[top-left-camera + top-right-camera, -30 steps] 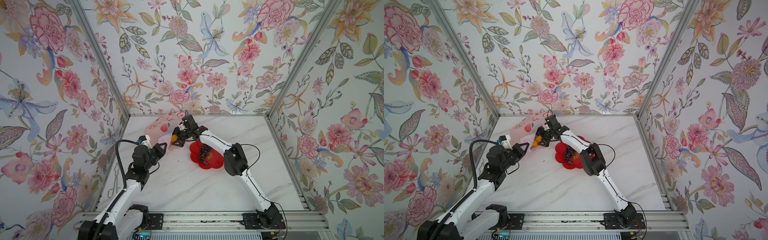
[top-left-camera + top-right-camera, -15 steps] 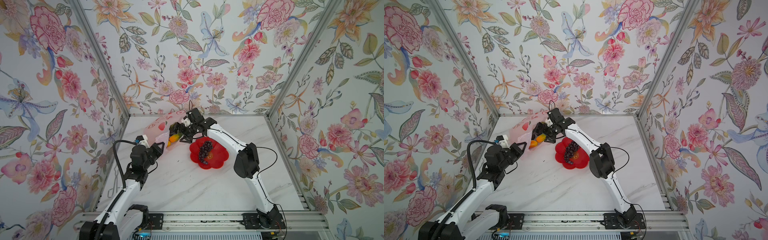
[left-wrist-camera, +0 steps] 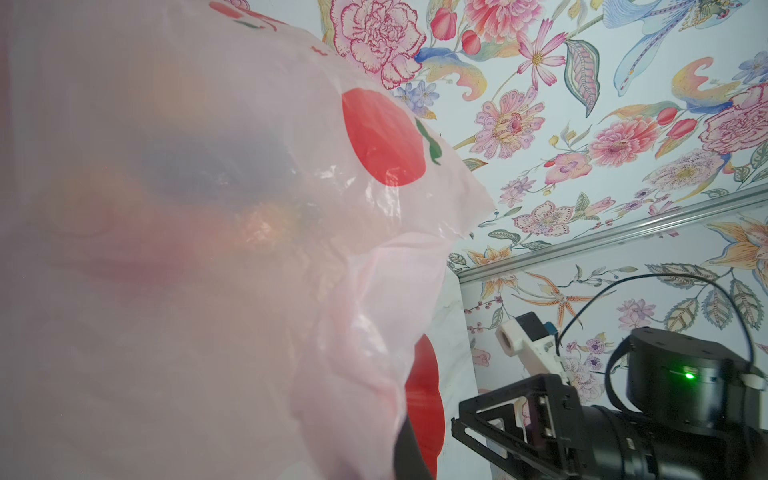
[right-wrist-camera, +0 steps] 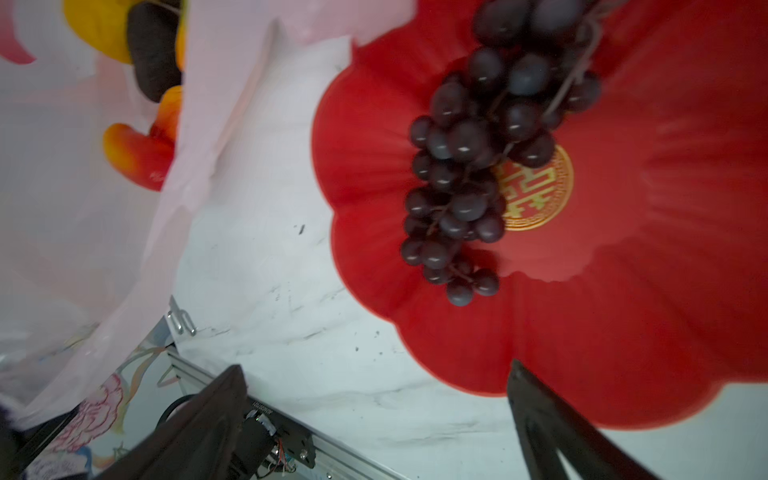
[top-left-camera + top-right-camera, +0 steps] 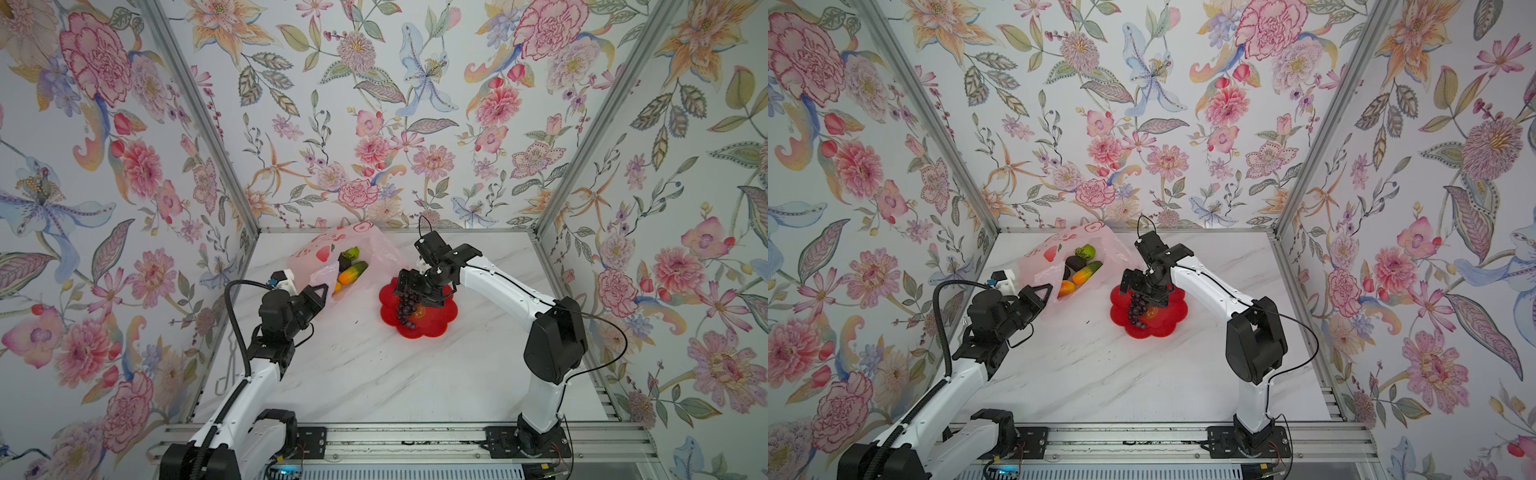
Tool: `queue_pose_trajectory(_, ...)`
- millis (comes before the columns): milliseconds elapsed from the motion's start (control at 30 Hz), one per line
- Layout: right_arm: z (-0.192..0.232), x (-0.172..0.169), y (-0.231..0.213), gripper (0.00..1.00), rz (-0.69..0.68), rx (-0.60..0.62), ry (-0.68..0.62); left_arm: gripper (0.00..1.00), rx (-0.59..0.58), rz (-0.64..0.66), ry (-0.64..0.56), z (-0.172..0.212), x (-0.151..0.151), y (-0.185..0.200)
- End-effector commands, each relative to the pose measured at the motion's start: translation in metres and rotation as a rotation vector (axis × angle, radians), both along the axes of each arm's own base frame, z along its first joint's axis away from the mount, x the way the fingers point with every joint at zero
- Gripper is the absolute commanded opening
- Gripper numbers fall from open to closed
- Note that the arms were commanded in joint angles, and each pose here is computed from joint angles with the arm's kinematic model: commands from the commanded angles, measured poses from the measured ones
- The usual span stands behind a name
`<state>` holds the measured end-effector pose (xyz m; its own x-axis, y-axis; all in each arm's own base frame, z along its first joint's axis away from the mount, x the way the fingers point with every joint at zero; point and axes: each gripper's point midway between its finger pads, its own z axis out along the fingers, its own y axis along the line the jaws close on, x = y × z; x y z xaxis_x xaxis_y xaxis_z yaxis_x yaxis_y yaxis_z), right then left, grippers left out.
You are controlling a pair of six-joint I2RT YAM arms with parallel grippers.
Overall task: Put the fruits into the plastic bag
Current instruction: 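Withdraw the right gripper and lower it onto the dark grapes, then close the right gripper on the grape bunch and lift it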
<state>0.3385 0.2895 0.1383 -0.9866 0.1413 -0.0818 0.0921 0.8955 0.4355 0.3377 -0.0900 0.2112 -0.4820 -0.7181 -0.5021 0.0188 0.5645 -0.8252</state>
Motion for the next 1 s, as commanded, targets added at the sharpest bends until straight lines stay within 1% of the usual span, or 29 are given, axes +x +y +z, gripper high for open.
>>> queue_pose_trajectory(0,-0.022,0.008,-0.011,0.99,-0.034,-0.05,0.021,0.0,-0.014,-0.016,-0.028,0.009,0.0,-0.001)
queue_pose_trajectory(100,-0.037,0.018,-0.012,1.0,-0.062,-0.052,0.034,0.0,-0.019,-0.012,-0.034,0.011,-0.001,-0.001)
queue_pose_trajectory(200,-0.05,0.031,-0.008,0.97,-0.097,-0.014,0.055,0.0,-0.02,-0.01,-0.029,0.01,-0.003,0.0)
queue_pose_trajectory(367,-0.064,0.052,0.0,0.95,-0.116,-0.015,0.059,0.0,-0.021,0.002,-0.023,0.009,-0.007,0.002)
queue_pose_trajectory(667,-0.093,0.067,0.007,0.93,-0.151,-0.03,0.105,0.0,-0.013,0.016,-0.023,0.01,-0.008,0.005)
queue_pose_trajectory(967,-0.119,0.068,0.01,0.9,-0.155,-0.06,0.138,0.0,-0.006,0.02,-0.015,0.008,-0.008,0.006)
